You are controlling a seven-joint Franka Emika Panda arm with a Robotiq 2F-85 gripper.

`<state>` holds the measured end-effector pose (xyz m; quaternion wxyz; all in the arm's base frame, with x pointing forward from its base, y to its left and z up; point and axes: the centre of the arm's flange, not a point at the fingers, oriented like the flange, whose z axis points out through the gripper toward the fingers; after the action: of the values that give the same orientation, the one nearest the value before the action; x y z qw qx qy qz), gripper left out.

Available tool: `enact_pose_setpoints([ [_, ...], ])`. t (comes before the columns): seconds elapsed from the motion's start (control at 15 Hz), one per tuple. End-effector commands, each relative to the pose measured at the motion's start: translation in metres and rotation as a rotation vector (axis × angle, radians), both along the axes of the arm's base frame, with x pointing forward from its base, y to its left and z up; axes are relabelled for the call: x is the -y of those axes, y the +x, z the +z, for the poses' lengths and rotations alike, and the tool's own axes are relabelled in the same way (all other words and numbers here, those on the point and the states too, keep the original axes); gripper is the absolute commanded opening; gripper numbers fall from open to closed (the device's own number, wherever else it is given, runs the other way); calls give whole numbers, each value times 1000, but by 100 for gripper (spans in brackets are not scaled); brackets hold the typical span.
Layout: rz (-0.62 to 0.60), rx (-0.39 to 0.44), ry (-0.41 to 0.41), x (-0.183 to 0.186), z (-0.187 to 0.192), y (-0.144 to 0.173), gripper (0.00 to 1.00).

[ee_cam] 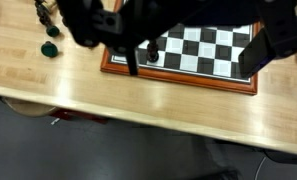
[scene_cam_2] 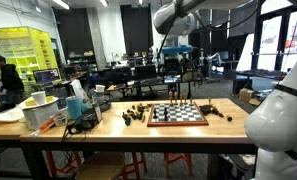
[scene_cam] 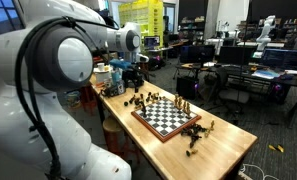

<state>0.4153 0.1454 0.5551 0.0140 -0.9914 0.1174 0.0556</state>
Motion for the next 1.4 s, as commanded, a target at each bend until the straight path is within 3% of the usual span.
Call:
enact_pose_setpoints([
  [0.0, -81, 54, -13, 35, 6, -22, 100],
  [0.27, -179, 99, 2, 81, 9, -29, 100],
  [0.47, -180, 98, 60, 111, 7, -34, 100],
  [1.0, -148, 131, 103, 189, -2, -44, 100],
  [1.33, -224, 101, 145, 248, -7, -54, 100],
])
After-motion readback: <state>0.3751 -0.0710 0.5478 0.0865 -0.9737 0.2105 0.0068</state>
